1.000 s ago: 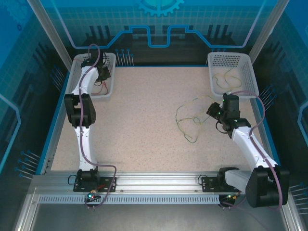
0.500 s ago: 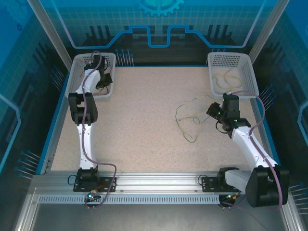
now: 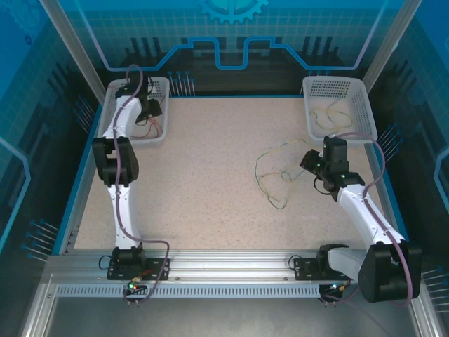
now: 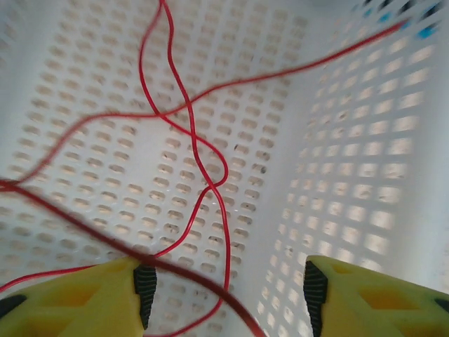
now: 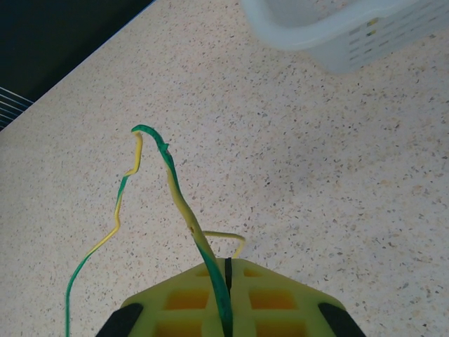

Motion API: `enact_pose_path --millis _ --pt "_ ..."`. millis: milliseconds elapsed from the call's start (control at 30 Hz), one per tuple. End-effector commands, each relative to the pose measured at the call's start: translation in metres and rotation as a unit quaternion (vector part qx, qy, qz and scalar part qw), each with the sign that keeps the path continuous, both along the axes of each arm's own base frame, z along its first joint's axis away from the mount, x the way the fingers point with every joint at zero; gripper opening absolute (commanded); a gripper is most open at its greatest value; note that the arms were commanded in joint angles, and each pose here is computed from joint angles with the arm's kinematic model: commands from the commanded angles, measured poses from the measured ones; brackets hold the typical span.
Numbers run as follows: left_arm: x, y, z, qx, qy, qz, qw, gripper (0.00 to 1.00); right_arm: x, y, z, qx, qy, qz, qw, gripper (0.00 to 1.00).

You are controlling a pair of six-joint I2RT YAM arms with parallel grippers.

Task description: Untangle the cables

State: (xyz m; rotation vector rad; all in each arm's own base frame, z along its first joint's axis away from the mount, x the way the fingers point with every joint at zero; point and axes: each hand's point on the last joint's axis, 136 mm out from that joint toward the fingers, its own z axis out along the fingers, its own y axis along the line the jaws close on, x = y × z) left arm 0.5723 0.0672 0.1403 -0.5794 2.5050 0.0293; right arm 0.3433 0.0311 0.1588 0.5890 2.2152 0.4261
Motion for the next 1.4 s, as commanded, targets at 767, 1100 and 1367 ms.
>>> enact_pose_path --millis 767,1100,1367 --pt "-0.188 -0.307 0.149 -0.255 -0.369 -0.438 0.779 0.93 0.004 0.15 0.095 -0.004 -0.189 0.341 0.921 0.0" --pt "-0.23 -0.378 0.126 -0.267 -0.322 -0.533 0.736 0.99 0.0 0.164 0.119 0.036 -0.239 0.355 0.903 0.0" --pt "-0.223 -0.397 0.1 -0.224 -0.313 -0.553 0.739 0.9 -0.005 0.172 0.133 0.072 -0.235 0.367 0.897 0.0"
